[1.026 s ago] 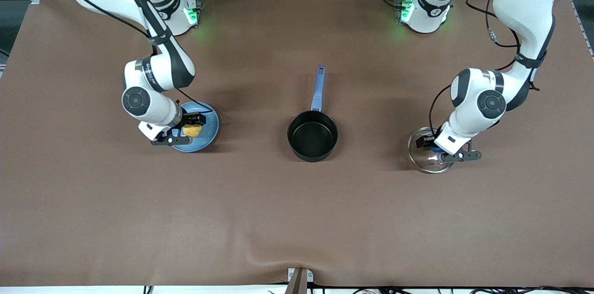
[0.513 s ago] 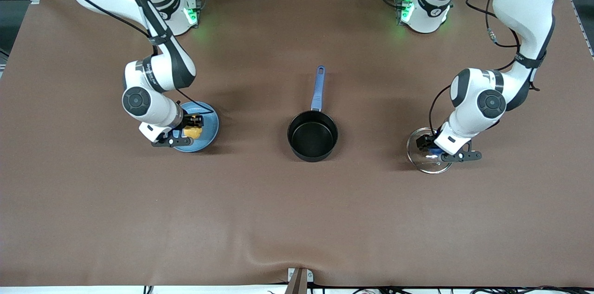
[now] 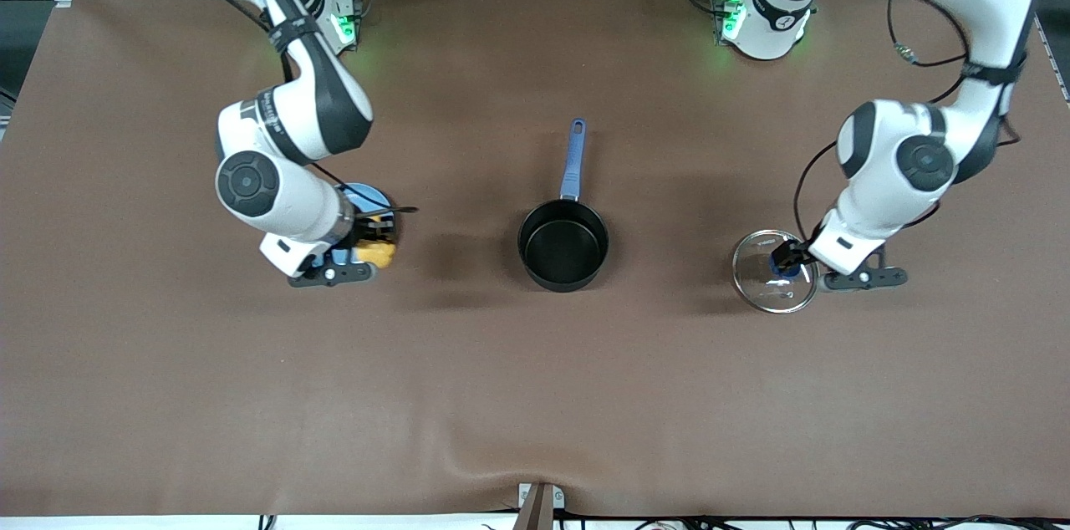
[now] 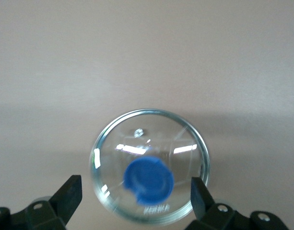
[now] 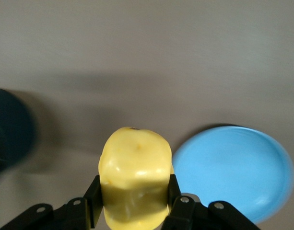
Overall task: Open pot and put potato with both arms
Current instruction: 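Carry the potato over the pot while the left gripper releases the lid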
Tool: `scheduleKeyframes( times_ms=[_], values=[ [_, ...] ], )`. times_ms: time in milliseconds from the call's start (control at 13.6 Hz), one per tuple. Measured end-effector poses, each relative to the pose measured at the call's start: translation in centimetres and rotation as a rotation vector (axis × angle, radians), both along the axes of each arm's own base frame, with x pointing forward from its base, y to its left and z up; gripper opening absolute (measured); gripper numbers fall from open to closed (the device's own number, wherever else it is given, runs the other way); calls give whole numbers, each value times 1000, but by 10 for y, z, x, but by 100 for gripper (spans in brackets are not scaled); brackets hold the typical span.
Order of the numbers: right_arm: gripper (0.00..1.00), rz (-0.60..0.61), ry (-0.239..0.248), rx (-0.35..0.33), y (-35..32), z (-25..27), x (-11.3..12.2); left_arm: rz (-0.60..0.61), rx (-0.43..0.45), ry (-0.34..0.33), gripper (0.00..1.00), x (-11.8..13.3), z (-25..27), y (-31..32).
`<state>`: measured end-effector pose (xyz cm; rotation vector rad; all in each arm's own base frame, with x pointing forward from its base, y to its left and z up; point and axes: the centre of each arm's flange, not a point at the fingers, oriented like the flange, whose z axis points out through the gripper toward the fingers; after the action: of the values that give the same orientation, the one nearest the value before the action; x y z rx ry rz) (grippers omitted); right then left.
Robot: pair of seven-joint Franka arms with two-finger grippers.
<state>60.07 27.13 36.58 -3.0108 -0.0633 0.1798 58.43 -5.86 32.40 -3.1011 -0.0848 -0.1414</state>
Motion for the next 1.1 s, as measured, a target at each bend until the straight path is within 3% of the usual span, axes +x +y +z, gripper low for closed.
scheduleKeyframes(
  times_ms=[293,586,879,1099],
  values=[
    [56,-107,-8,39,103,-3,3,2,48,86,100,-7,108,4],
    [56,-156,-20,66,187,-11,-10,2,2,164,100,-11,205,2],
    [56,-150,-29,82,238,-35,-33,10,-35,174,100,-20,283,1],
    [56,-154,-25,79,254,-68,-42,9,-41,151,100,-24,307,1]
  ],
)
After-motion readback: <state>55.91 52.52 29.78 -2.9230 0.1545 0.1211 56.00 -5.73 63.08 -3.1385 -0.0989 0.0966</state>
